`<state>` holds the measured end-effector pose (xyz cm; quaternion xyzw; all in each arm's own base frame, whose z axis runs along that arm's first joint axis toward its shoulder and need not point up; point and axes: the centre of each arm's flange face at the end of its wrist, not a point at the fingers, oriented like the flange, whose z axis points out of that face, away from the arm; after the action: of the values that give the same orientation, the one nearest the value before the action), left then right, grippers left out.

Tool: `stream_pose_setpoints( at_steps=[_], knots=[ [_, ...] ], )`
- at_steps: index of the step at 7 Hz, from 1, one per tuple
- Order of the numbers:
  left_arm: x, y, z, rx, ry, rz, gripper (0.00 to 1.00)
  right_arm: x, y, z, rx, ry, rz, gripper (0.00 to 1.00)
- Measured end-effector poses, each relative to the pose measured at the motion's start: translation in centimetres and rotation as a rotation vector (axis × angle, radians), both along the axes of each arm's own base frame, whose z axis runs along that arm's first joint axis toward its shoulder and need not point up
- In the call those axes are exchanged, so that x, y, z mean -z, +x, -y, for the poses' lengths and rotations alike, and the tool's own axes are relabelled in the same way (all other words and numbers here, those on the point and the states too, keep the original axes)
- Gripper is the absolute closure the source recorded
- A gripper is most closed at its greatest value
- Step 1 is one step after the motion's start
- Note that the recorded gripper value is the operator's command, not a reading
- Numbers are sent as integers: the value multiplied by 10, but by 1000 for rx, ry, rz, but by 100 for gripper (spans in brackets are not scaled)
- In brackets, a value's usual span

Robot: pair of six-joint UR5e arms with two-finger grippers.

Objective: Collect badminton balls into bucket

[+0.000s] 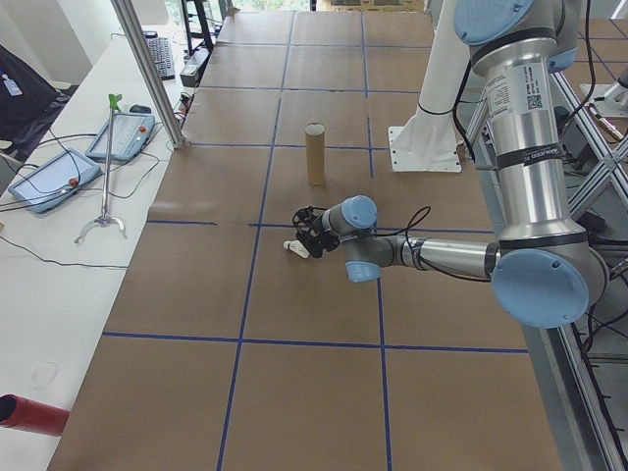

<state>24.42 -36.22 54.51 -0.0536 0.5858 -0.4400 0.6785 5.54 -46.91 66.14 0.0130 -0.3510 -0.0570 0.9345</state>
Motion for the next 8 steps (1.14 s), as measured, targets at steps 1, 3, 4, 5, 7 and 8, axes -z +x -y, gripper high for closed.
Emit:
stream_pose_setpoints(
  at_steps=[1,3,4,5,7,8],
  knots=[
    [-5,13,2,12,-27,-3,2,0,0,0,0,0,0,0],
    [-18,22,11,59,-46,17,47,0,0,0,0,0,0,0],
    [-21,23,13,73,-48,22,89,0,0,0,0,0,0,0],
    [-21,24,15,85,-46,24,100,0,0,0,0,0,0,0],
    [-14,22,16,95,-35,15,100,0,0,0,0,0,0,0],
    [-11,20,17,97,-27,13,100,0,0,0,0,0,0,0]
  ],
)
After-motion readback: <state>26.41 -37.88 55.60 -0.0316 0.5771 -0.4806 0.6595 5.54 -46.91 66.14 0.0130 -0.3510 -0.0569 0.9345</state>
